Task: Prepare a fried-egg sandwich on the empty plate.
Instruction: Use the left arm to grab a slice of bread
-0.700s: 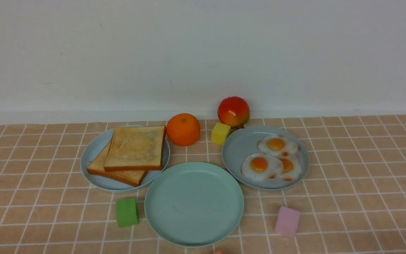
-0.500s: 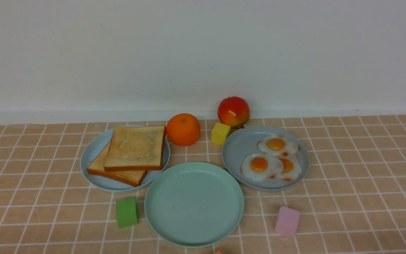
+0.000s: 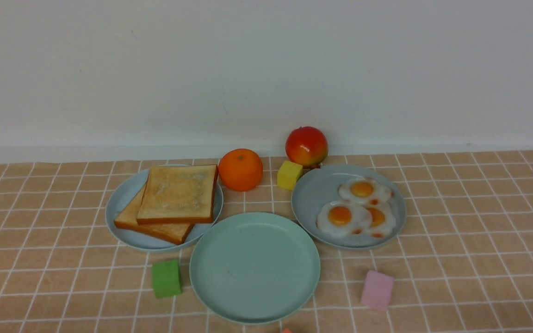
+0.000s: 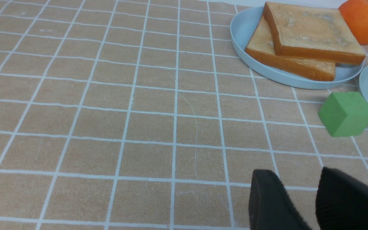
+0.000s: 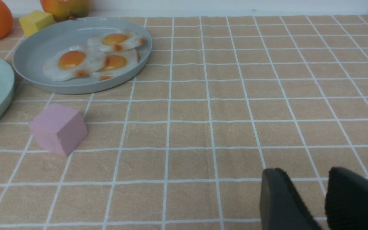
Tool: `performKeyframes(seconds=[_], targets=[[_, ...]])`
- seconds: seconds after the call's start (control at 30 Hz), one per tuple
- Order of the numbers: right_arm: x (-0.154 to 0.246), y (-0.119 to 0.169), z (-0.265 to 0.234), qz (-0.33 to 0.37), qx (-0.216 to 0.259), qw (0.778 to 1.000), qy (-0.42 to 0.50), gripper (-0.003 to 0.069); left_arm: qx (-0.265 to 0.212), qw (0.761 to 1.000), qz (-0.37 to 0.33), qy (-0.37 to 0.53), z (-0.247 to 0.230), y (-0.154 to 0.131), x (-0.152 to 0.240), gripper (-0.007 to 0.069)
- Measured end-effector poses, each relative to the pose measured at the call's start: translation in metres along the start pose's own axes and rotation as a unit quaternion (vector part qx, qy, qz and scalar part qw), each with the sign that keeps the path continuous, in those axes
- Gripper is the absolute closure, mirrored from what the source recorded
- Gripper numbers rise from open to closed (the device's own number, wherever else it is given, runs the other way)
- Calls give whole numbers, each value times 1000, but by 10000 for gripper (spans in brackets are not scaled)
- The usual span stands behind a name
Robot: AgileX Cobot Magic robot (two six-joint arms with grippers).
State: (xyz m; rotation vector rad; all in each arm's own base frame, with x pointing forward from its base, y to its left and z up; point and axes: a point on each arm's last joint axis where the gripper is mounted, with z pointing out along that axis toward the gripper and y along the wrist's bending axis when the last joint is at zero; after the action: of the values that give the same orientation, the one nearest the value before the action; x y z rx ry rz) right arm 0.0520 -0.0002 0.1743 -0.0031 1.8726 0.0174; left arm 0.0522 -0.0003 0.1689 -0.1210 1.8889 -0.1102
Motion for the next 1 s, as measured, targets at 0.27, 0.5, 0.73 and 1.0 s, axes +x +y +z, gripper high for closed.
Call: performKeyframes(seconds=[0.27, 0.5, 0.73, 1.0], targets=[[0, 0, 0, 0, 0, 1000, 0, 417, 0, 1000, 0, 0, 0, 0, 0, 387], [0, -1, 0, -9, 3, 1000, 0, 417, 0, 1000, 0, 0, 0, 0, 0, 388], [-1, -4, 0, -58, 23, 998, -2, 417, -2, 1000, 7, -2, 0, 0, 0, 388], [-1, -5, 0, -73, 28, 997, -7, 417, 14, 996, 8, -86, -1, -3, -15, 388]])
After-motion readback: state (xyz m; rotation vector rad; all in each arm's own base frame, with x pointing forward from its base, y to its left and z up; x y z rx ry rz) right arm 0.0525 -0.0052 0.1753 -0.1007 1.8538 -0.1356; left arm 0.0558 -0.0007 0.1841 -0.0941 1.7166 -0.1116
